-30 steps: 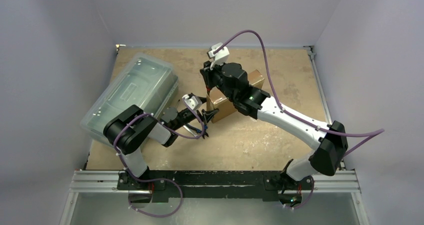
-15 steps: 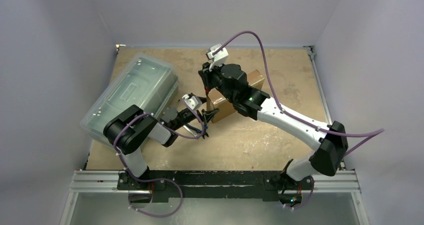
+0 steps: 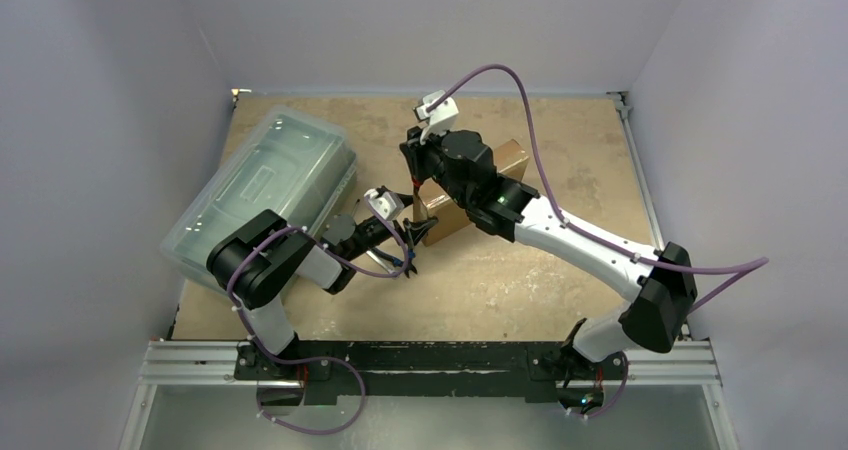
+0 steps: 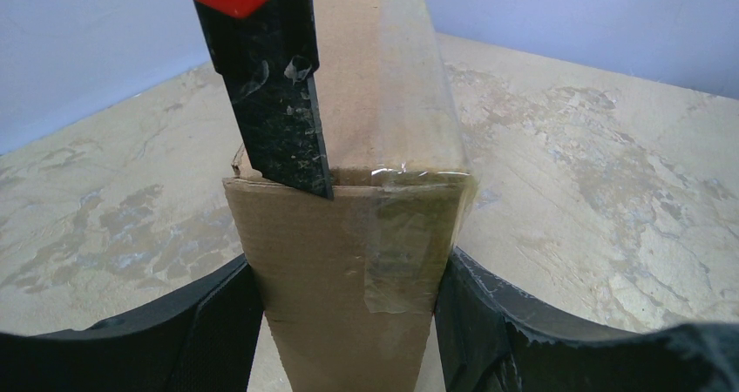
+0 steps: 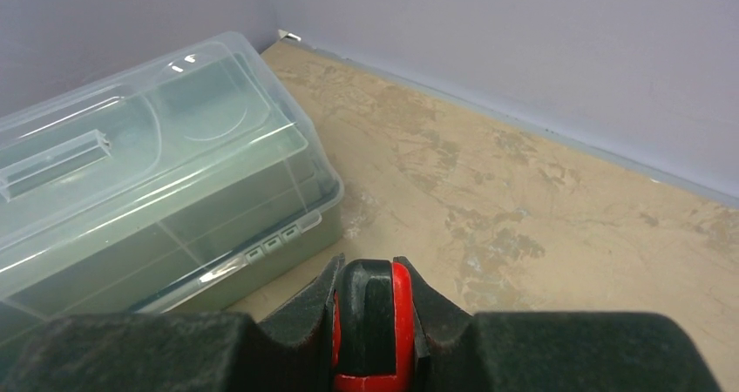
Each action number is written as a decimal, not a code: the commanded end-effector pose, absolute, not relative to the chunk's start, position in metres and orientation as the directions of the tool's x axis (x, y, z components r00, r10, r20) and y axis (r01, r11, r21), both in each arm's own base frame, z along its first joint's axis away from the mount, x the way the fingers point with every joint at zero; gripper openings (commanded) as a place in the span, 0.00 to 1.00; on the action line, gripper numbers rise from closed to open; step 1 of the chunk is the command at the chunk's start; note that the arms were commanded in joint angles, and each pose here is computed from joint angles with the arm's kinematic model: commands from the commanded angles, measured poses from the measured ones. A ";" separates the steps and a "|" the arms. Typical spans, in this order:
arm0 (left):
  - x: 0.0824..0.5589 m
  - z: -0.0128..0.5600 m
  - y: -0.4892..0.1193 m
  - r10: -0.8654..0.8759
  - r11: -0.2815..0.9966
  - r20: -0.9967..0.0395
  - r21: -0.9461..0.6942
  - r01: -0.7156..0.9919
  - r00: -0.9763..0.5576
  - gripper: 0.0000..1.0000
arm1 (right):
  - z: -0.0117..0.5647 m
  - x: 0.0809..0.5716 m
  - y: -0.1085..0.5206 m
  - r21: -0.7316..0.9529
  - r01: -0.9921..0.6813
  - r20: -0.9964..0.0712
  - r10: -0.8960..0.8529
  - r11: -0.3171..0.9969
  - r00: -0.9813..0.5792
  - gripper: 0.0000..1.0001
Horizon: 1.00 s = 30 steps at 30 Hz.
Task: Unpack the express box
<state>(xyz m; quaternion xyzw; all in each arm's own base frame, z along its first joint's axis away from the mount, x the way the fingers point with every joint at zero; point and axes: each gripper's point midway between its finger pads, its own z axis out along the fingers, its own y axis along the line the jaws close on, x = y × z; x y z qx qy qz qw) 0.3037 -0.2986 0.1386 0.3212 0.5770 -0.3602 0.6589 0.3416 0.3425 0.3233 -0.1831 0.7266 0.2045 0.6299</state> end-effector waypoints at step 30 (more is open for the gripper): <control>0.301 0.189 -0.303 -0.229 0.519 -0.950 0.066 0.852 0.213 0.35 | 0.350 0.339 0.330 0.084 -0.493 -0.995 0.048 0.866 -0.086 0.00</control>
